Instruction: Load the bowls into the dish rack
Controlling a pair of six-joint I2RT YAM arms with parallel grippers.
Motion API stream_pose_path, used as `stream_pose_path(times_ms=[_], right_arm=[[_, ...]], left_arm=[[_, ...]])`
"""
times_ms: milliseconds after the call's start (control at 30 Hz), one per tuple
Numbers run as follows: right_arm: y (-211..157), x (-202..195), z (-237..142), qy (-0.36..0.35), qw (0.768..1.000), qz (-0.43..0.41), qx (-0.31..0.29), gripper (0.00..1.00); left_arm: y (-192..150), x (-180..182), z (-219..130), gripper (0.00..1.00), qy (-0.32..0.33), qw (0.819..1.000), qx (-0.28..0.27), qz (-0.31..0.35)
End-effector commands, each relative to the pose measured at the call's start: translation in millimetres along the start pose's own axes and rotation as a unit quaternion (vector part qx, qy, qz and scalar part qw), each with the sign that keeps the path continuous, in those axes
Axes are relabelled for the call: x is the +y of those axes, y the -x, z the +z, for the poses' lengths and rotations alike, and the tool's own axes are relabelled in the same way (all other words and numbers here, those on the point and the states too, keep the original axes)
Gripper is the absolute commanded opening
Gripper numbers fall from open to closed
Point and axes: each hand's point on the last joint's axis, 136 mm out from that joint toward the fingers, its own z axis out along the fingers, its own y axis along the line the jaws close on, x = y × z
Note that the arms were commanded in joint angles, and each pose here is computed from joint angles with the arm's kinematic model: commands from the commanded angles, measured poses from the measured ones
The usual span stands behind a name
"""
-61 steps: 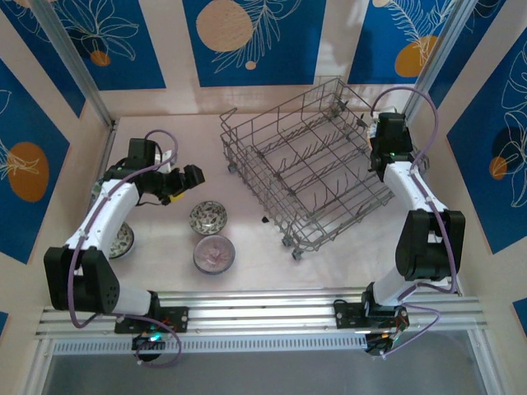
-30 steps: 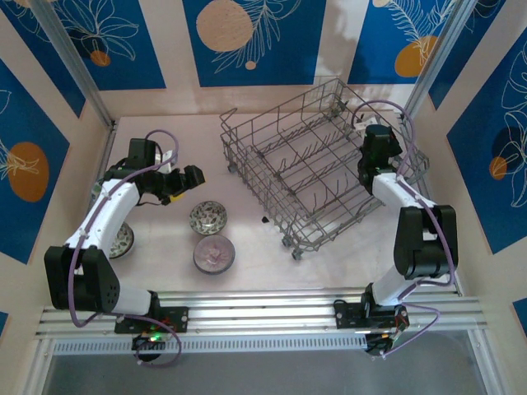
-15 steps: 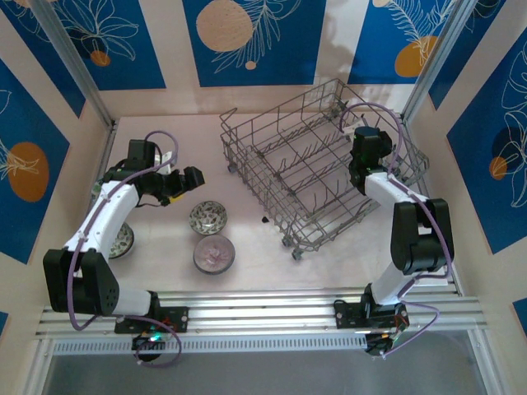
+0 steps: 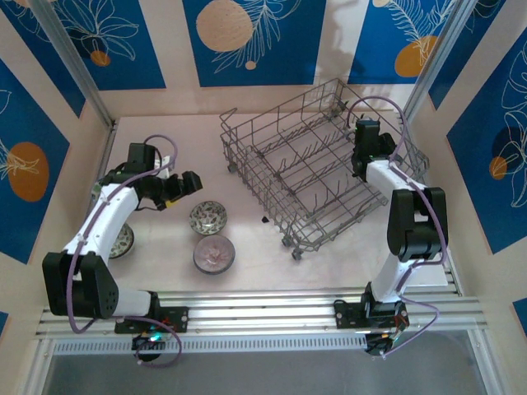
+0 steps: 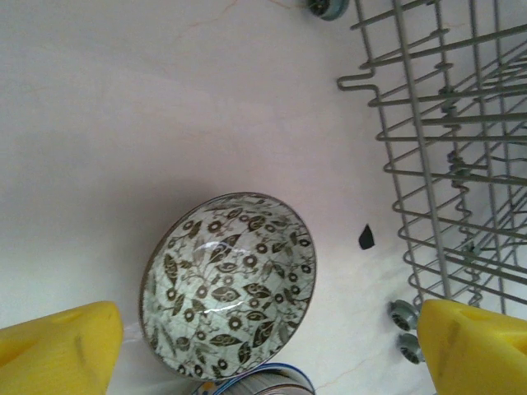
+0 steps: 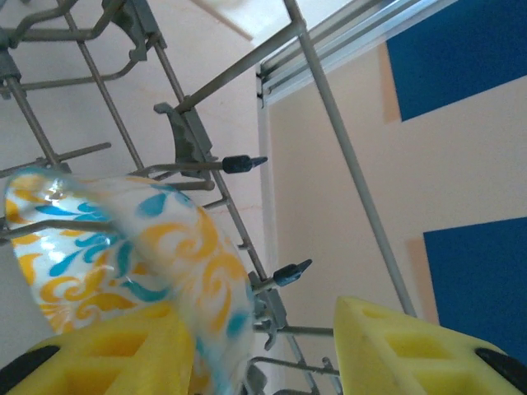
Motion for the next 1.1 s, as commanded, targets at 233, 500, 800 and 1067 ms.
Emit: stream_pose_path(times_ms=[233,500,800,1067], right_arm=[[10,-23,-18,0.004,0.997,0.072,0.021,0.69],[55,-43,-84,0.039,0.992,0.116,-0.042,0.79],[50,-20,-142,0.089,0.985,0.139,-0.048,0.79],[26,-10,-181,0.138,0.974,0.173,-0.051,0.79]], left_arm=[[-29,38,-1,0.91,0.067,0.997,0.020,-0.014],[-53,53,16,0.83,0.082,0.994,0.061,-0.026],[-66,58,42,0.67,0.100,0.991,0.093,-0.009],[-66,62,64,0.53,0.119,0.987,0.105,0.002]])
